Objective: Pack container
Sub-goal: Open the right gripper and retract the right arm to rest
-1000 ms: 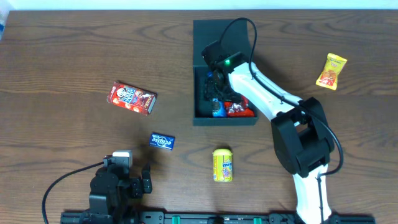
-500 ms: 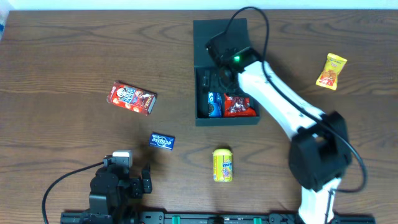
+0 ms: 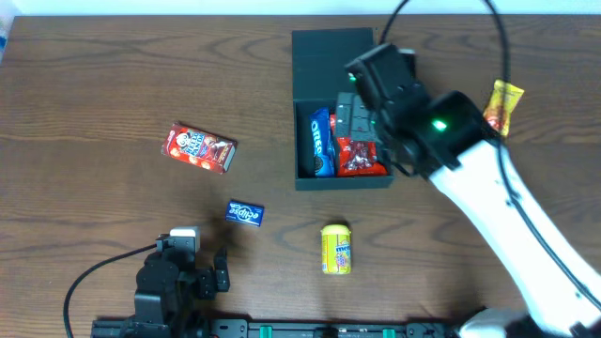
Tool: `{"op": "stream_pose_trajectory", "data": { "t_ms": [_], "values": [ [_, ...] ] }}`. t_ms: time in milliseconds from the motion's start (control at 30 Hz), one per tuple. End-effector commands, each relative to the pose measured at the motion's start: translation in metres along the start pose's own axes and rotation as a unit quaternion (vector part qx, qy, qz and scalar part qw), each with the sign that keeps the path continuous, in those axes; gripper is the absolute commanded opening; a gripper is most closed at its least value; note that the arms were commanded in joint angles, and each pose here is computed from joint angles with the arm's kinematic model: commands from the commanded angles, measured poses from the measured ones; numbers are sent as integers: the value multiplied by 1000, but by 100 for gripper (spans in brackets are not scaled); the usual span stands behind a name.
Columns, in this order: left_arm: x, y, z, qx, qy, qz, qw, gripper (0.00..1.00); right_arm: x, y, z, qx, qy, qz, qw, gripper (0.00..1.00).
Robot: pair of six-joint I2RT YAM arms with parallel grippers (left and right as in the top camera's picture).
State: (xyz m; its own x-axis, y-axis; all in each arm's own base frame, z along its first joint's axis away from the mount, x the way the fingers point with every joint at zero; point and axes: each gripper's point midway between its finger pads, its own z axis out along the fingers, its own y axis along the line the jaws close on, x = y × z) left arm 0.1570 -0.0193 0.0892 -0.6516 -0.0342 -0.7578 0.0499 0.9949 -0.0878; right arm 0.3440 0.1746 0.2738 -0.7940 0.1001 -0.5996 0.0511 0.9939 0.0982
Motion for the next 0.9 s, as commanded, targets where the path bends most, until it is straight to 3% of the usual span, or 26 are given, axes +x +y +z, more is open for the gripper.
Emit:
{"op": "stream_pose_trajectory", "data": {
  "t_ms": [0,333,533,700,867],
  "values": [
    [18,2,7,-4,29,6,1000,95,3,-27,-12,47,-31,-19,998,99],
    [18,2,7,-4,29,6,1000,95,63,-84,-22,66,-46,-40,996,99],
    [18,2,7,-4,29,6,1000,96,94,-128,-18,77,-70,-3,995,99],
    [18,2,7,-4,29,6,1000,95,102,-141,-15,29,-92,-8,995,99],
    [18,2,7,-4,29,6,1000,95,123,-178,11,45,-53,60,996,99]
  ]
}}
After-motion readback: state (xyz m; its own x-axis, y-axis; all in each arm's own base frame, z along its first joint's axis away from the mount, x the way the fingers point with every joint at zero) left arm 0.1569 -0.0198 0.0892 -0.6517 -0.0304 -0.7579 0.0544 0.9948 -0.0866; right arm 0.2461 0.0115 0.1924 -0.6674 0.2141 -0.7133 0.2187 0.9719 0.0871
